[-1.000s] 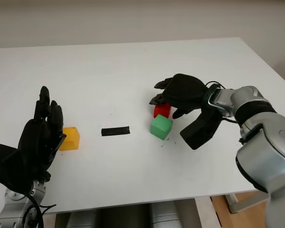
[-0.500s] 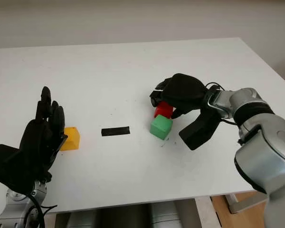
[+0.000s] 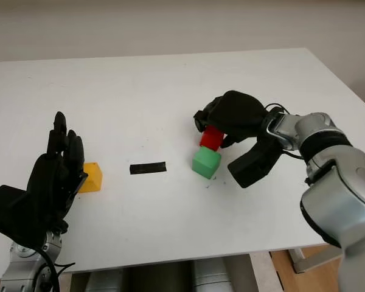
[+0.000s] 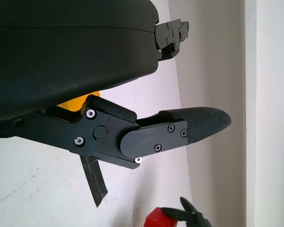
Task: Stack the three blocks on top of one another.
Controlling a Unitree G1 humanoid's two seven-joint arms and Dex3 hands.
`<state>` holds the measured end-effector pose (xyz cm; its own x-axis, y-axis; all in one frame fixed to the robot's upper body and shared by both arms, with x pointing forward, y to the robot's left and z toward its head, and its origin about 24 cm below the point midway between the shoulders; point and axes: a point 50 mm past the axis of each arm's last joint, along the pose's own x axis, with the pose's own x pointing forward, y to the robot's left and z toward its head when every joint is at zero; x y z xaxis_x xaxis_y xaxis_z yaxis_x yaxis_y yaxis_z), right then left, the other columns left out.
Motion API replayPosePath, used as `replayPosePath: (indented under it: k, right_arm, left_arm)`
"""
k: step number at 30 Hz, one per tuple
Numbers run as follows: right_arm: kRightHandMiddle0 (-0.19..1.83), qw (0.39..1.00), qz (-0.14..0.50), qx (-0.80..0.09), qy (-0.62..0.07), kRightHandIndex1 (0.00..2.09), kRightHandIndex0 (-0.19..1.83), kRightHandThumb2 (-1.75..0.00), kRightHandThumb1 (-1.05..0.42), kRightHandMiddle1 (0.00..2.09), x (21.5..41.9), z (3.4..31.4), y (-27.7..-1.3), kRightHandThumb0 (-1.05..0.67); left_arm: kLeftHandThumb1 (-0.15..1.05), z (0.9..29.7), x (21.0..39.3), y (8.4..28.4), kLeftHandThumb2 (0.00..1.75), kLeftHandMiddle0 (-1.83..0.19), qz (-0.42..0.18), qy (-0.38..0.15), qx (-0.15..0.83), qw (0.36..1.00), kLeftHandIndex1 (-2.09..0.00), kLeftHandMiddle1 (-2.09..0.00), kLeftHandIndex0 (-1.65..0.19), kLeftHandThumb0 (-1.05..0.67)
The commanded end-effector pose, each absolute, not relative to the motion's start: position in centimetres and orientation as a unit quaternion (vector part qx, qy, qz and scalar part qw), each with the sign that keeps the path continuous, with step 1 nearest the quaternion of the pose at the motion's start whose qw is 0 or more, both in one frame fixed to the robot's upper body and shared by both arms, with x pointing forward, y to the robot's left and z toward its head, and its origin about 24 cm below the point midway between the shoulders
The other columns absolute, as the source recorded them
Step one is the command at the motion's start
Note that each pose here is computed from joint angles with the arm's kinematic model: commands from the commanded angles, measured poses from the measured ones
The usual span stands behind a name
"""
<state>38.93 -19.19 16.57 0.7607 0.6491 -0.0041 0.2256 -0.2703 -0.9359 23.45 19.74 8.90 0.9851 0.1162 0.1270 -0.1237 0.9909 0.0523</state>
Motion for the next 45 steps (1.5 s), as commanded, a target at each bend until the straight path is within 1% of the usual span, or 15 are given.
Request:
replayPosePath:
  k: [1, 6, 9, 12, 13, 16, 19, 24, 27, 28, 32, 36, 41, 45]
  right_arm:
    - [0.56, 0.565, 0.163, -0.757, -0.284, 0.14, 0.61, -0.05, -0.9, 1.05, 39.3, 18.2, -19.4, -0.31]
    - [0.62, 0.659, 0.109, -0.689, -0.283, 0.12, 0.62, -0.05, -0.88, 1.04, 39.8, 19.9, -19.0, -0.32]
    - [0.61, 0.698, 0.097, -0.653, -0.278, 0.1, 0.58, -0.05, -0.88, 1.06, 40.0, 20.4, -18.6, -0.35]
    - [0.58, 0.746, 0.11, -0.602, -0.263, 0.08, 0.54, -0.05, -0.88, 1.09, 40.2, 20.6, -18.2, -0.32]
    - [0.56, 0.758, 0.117, -0.587, -0.258, 0.06, 0.5, -0.05, -0.88, 1.13, 40.2, 20.6, -18.0, -0.32]
    - [0.5, 0.801, 0.154, -0.528, -0.236, 0.02, 0.41, -0.06, -0.89, 1.23, 40.2, 20.3, -17.2, -0.32]
    - [0.46, 0.834, 0.192, -0.47, -0.213, 0.0, 0.31, -0.06, -0.9, 1.27, 40.2, 19.8, -16.3, -0.31]
    - [0.45, 0.867, 0.234, -0.396, -0.193, 0.01, 0.23, -0.05, -0.9, 1.33, 40.1, 19.0, -14.9, -0.34]
    - [0.41, 0.88, 0.265, -0.353, -0.179, 0.01, 0.17, -0.06, -0.92, 1.38, 39.9, 18.2, -14.0, -0.37]
    - [0.43, 0.882, 0.275, -0.34, -0.177, 0.02, 0.17, -0.06, -0.92, 1.41, 39.8, 17.9, -13.6, -0.42]
    - [0.46, 0.888, 0.295, -0.313, -0.163, 0.03, 0.17, -0.05, -0.92, 1.46, 39.5, 17.0, -13.0, -0.5]
    - [0.48, 0.9, 0.315, -0.264, -0.145, 0.04, 0.18, -0.05, -0.91, 1.46, 39.1, 15.5, -12.0, -0.51]
    - [0.48, 0.905, 0.328, -0.239, -0.131, 0.04, 0.17, -0.05, -0.91, 1.46, 38.6, 14.0, -11.3, -0.54]
    - [0.48, 0.902, 0.343, -0.238, -0.113, 0.04, 0.16, -0.06, -0.92, 1.48, 38.2, 12.6, -10.7, -0.56]
  left_arm:
    - [1.05, 9.0, 23.4, 19.6, 0.61, 0.19, 0.061, -0.068, 0.024, 0.996, 0.0, 0.0, 0.19, -0.71]
    - [1.05, 8.9, 23.5, 19.8, 0.61, 0.19, 0.06, -0.067, 0.027, 0.996, 0.0, 0.0, 0.19, -0.71]
    - [1.05, 8.9, 23.5, 19.8, 0.6, 0.19, 0.061, -0.064, 0.029, 0.996, 0.0, 0.0, 0.19, -0.72]
    - [1.05, 8.9, 23.5, 19.7, 0.6, 0.19, 0.063, -0.064, 0.034, 0.995, 0.0, 0.0, 0.19, -0.73]
    - [1.05, 8.9, 23.5, 19.7, 0.6, 0.19, 0.064, -0.064, 0.035, 0.995, 0.0, 0.0, 0.19, -0.72]
    - [1.05, 8.9, 23.5, 19.7, 0.61, 0.19, 0.064, -0.067, 0.035, 0.995, -0.01, -0.01, 0.19, -0.72]
    - [1.05, 8.9, 23.5, 19.6, 0.62, 0.19, 0.062, -0.068, 0.036, 0.995, -0.01, -0.01, 0.19, -0.71]
    - [1.05, 8.9, 23.5, 19.5, 0.62, 0.19, 0.062, -0.067, 0.035, 0.995, 0.0, 0.0, 0.19, -0.71]
    - [1.05, 8.9, 23.4, 19.6, 0.62, 0.19, 0.064, -0.066, 0.039, 0.995, 0.0, -0.01, 0.19, -0.71]
    - [1.05, 8.9, 23.3, 19.6, 0.62, 0.19, 0.065, -0.065, 0.041, 0.995, -0.01, -0.01, 0.19, -0.71]
    - [1.05, 8.8, 23.2, 19.5, 0.62, 0.19, 0.067, -0.066, 0.042, 0.995, -0.02, -0.01, 0.19, -0.71]
    - [1.05, 8.8, 23.2, 19.4, 0.62, 0.19, 0.069, -0.063, 0.039, 0.995, -0.02, -0.02, 0.19, -0.71]
    - [1.05, 8.8, 23.3, 19.2, 0.62, 0.19, 0.068, -0.066, 0.041, 0.995, -0.03, -0.03, 0.19, -0.72]
    - [1.05, 8.8, 23.2, 19.3, 0.61, 0.19, 0.067, -0.065, 0.037, 0.995, -0.03, -0.04, 0.19, -0.72]
